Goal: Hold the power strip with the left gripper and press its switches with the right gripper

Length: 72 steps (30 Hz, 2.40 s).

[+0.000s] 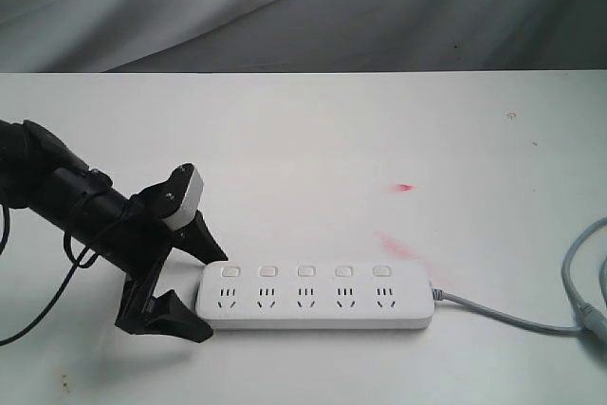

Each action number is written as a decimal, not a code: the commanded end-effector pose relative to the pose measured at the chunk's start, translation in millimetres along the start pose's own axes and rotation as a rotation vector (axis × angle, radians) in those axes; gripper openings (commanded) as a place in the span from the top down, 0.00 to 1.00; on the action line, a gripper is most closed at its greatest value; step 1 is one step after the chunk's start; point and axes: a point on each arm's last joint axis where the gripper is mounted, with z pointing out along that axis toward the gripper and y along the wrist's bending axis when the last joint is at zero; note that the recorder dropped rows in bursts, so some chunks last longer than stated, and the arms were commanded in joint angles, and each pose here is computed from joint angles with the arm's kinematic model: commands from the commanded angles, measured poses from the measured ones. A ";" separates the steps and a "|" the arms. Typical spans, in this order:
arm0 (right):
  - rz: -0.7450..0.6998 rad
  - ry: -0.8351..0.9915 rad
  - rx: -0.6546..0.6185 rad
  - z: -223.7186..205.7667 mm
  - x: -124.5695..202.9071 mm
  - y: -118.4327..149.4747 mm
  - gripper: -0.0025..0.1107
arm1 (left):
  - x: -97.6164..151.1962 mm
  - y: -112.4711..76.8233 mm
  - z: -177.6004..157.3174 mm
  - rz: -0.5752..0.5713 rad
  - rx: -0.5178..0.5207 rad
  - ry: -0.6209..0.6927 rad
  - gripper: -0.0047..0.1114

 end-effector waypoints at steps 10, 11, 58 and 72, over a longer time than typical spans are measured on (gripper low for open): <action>-0.013 -0.008 0.011 -0.3 0.4 -0.8 0.98 | -66.0 -26.2 -73.1 0.094 -0.222 -0.090 0.16; -0.013 -0.008 0.011 -0.3 0.4 -0.8 0.98 | -73.8 -31.4 -82.6 0.117 -0.257 -0.105 0.16; -0.013 -0.008 0.011 -0.3 0.4 -0.8 0.98 | -156.4 -316.5 -305.9 -0.372 -0.959 -1.479 0.95; -0.013 -0.008 0.011 -0.3 0.4 -0.8 0.98 | -145.7 -341.5 -312.6 -0.066 -1.328 -1.293 0.95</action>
